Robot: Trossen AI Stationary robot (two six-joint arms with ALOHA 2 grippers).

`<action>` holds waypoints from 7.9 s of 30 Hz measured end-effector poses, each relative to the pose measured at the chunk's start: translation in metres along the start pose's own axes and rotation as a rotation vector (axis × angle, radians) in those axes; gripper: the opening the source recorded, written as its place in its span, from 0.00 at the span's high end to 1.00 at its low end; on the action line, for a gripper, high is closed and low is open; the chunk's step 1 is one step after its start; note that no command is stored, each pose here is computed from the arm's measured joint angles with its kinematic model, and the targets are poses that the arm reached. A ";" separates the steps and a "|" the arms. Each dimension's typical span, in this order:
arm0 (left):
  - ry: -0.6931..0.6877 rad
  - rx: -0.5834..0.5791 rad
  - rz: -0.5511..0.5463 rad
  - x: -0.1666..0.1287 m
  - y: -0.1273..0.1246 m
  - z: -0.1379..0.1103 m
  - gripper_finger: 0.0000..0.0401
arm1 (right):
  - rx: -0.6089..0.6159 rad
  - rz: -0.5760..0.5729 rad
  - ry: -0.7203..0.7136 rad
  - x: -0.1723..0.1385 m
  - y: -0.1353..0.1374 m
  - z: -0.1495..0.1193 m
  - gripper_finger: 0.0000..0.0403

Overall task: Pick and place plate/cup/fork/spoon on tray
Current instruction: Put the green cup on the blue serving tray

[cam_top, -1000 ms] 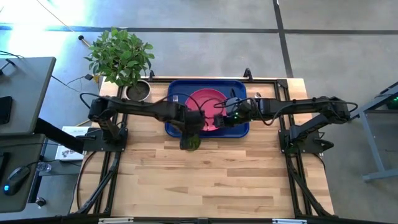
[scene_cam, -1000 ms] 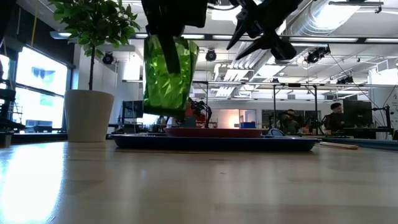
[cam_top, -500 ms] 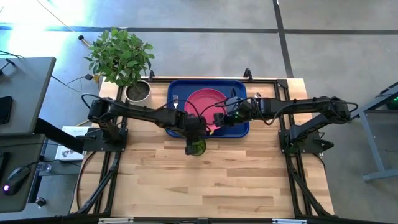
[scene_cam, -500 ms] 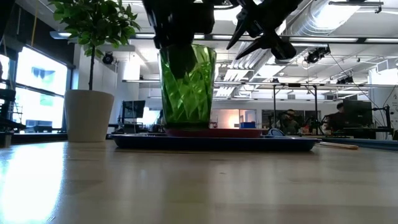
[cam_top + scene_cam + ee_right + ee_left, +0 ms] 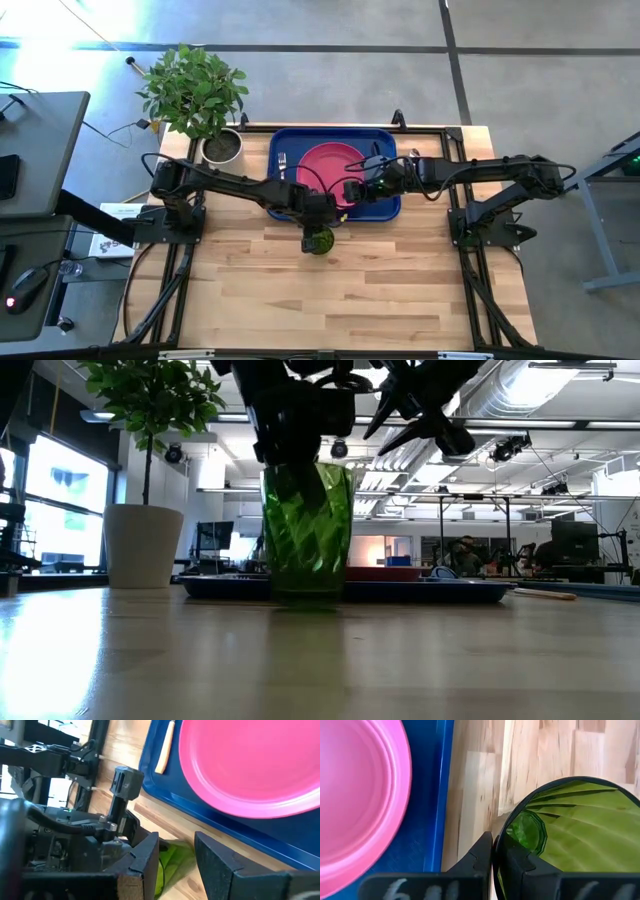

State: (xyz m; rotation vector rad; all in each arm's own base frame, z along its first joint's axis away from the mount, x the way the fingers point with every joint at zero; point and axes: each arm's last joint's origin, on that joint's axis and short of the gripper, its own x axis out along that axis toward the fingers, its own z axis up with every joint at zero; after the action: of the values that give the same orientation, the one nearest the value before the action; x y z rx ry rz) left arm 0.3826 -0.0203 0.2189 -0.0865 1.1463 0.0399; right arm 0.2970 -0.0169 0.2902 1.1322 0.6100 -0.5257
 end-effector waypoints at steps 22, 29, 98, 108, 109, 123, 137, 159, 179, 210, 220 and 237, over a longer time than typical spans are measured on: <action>0.002 0.041 -0.053 -0.001 -0.002 0.000 0.75 | -0.011 -0.006 -0.007 0.000 0.000 0.000 0.71; 0.005 0.032 -0.048 -0.003 0.001 0.000 0.69 | -0.010 -0.007 -0.010 0.000 0.000 0.000 0.71; -0.357 -0.121 0.043 -0.203 0.047 -0.051 0.68 | -0.262 -0.266 0.259 0.078 0.055 -0.053 0.71; -0.357 -0.121 0.043 -0.203 0.047 -0.051 0.68 | -0.267 -0.298 0.277 0.093 0.049 -0.058 0.71; -0.357 -0.121 0.043 -0.203 0.047 -0.051 0.68 | -0.267 -0.300 0.278 0.094 0.049 -0.058 0.71; -0.356 -0.121 0.043 -0.203 0.047 -0.051 0.68 | -0.267 -0.324 0.290 0.106 0.043 -0.062 0.78; -0.357 -0.121 0.043 -0.203 0.047 -0.051 0.68 | -0.330 -0.308 0.315 0.104 0.042 -0.053 0.99; -0.362 -0.134 0.121 -0.203 0.050 -0.051 0.68 | -0.375 -0.278 0.123 0.021 0.035 0.035 1.00; -0.365 -0.182 0.437 -0.208 0.083 -0.053 0.68 | -0.370 -0.374 0.033 -0.033 -0.050 0.159 1.00; -0.360 -0.321 0.504 -0.212 0.114 -0.059 0.68 | -0.369 -0.530 0.192 -0.018 -0.143 0.217 1.00; -0.359 -0.321 0.503 -0.212 0.114 -0.059 0.68 | -0.358 -0.547 0.233 0.003 -0.157 0.221 1.00; -0.359 -0.322 0.503 -0.212 0.114 -0.059 0.68 | -0.343 -0.570 0.294 0.013 -0.163 0.218 0.96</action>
State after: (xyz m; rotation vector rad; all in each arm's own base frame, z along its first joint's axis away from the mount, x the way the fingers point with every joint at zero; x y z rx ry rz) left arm 0.2333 0.0909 0.3826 -0.0706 0.7707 0.6624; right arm 0.2368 -0.2775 0.2380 0.7021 1.2473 -0.7099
